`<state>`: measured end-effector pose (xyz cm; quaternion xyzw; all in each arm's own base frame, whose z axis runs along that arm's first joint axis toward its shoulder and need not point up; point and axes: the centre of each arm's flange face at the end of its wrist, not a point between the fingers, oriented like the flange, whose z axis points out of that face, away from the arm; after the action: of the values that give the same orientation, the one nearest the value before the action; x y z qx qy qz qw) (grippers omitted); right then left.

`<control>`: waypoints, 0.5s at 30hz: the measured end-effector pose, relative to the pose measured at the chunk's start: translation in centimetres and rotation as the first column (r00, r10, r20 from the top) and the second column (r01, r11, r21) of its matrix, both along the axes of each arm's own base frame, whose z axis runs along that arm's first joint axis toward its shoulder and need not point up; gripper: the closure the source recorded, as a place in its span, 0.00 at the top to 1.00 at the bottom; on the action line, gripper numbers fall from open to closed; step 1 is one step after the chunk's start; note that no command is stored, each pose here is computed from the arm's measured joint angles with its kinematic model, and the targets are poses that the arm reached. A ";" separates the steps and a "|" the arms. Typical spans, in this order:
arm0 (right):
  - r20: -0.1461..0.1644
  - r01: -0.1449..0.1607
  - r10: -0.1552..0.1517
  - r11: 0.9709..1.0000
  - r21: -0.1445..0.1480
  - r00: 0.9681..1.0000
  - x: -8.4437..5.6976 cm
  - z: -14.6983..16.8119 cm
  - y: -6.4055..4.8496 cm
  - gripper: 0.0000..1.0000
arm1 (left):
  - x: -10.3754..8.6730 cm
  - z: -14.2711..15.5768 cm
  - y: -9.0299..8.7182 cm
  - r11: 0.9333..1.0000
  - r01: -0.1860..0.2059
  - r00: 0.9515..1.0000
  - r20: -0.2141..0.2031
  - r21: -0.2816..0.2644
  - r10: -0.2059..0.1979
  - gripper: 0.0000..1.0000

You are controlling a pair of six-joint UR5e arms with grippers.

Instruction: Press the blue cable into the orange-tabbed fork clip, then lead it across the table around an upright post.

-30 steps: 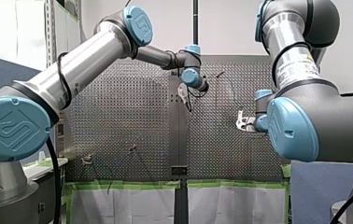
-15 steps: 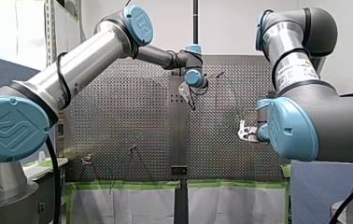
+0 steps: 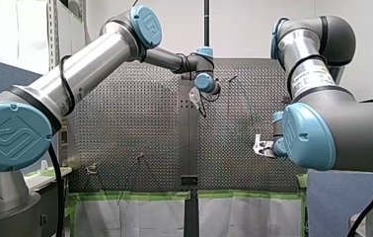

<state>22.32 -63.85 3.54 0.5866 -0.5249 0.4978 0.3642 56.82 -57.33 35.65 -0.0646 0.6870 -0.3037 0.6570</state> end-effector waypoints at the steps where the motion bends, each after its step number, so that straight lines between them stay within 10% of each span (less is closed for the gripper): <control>1: -0.001 0.000 0.000 1.000 0.003 1.000 0.0 -0.3 0.0 0.00 | 0.0 0.0 0.0 1.000 0.000 1.000 -0.001 0.001 0.000 0.91; 15: -0.013 0.002 -0.002 0.999 0.036 1.000 -0.2 -4.4 0.6 0.00 | -0.1 -0.2 0.1 1.000 -0.006 1.000 -0.011 0.008 0.006 0.91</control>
<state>22.16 -63.21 -0.90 0.5957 -0.5321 0.4841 0.3573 56.75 -57.19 35.49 -0.0656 0.6915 -0.2988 0.6544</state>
